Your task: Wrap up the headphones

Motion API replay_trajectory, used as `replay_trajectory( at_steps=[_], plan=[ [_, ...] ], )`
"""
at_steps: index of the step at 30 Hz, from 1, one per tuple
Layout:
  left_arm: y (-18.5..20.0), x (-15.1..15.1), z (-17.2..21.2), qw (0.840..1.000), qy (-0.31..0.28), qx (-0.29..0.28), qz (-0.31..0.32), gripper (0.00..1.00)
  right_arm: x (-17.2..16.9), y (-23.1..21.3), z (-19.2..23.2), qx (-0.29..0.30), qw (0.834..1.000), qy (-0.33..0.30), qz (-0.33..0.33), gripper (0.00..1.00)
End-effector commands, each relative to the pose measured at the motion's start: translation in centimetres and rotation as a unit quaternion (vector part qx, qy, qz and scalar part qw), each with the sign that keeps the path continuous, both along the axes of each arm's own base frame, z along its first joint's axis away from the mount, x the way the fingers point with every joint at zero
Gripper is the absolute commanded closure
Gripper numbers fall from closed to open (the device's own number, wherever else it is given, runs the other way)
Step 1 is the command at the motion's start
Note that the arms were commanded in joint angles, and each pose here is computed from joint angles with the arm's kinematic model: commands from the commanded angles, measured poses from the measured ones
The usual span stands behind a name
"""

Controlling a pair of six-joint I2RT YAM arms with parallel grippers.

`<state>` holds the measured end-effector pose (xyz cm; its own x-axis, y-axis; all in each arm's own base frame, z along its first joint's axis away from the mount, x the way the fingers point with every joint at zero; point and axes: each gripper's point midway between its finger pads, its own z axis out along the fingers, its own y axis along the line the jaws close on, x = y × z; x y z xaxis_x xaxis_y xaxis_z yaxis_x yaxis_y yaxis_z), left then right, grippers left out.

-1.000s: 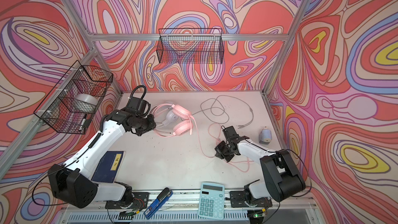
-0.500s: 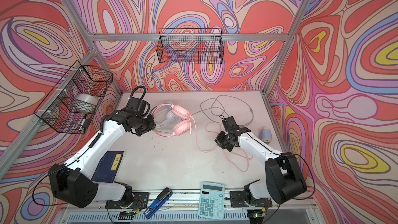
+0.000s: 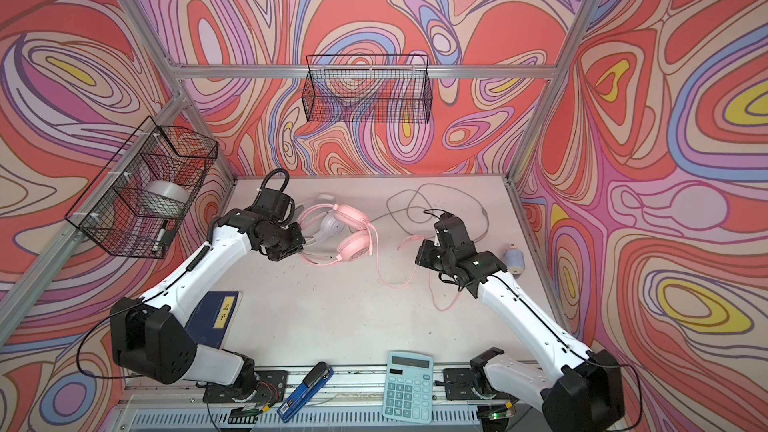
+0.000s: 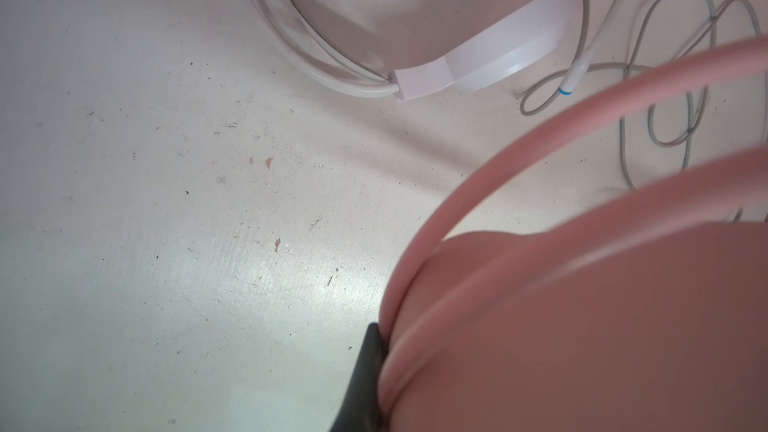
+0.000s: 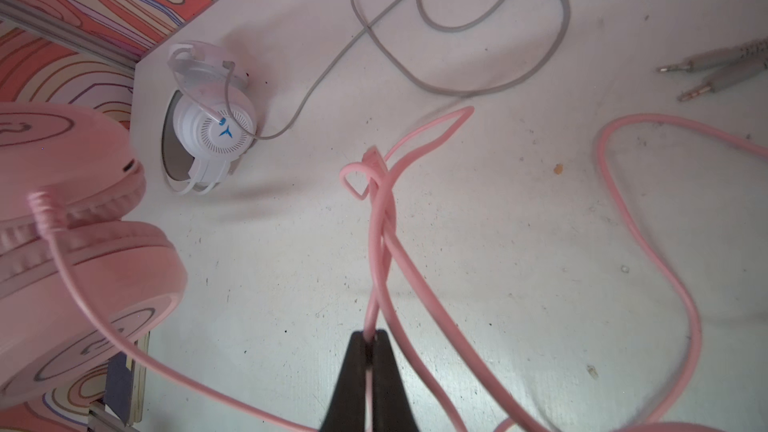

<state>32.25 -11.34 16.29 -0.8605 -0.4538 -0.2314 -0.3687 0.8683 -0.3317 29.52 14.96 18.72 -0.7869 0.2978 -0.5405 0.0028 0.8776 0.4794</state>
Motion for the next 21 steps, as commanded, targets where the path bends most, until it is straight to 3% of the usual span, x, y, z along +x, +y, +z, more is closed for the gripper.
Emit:
replay_trajectory(
  at_steps=[1, 6, 10, 13, 16, 21],
  plan=[
    [-0.2, 0.8, 1.2, 1.0, -0.008, -0.013, 0.015, 1.0, 0.5, 0.9, 2.5, -0.01, 0.997, -0.062, 0.039, 1.0],
    [0.2, 0.5, 1.2, 1.0, -0.005, -0.001, 0.014, 1.0, 0.0, 0.9, 2.2, 0.025, 0.997, -0.064, 0.019, 1.0],
    [0.6, 0.3, 2.3, 1.0, -0.01, 0.012, -0.002, 1.0, -0.9, 1.8, 0.6, 0.049, 0.998, -0.01, 0.028, 1.0],
    [1.5, 0.3, 3.4, 0.999, -0.016, 0.033, -0.018, 1.0, -1.3, 1.8, 1.0, 0.033, 0.998, -0.01, 0.049, 1.0],
    [2.5, 0.3, 5.1, 0.999, -0.027, 0.038, -0.028, 1.0, -1.1, -2.0, 0.1, -0.026, 0.999, 0.047, -0.005, 1.0],
    [3.8, 0.4, 7.8, 0.996, -0.052, 0.054, -0.048, 1.0, 0.5, -5.6, 1.2, 0.144, 0.983, 0.096, -0.057, 1.0]
  ],
)
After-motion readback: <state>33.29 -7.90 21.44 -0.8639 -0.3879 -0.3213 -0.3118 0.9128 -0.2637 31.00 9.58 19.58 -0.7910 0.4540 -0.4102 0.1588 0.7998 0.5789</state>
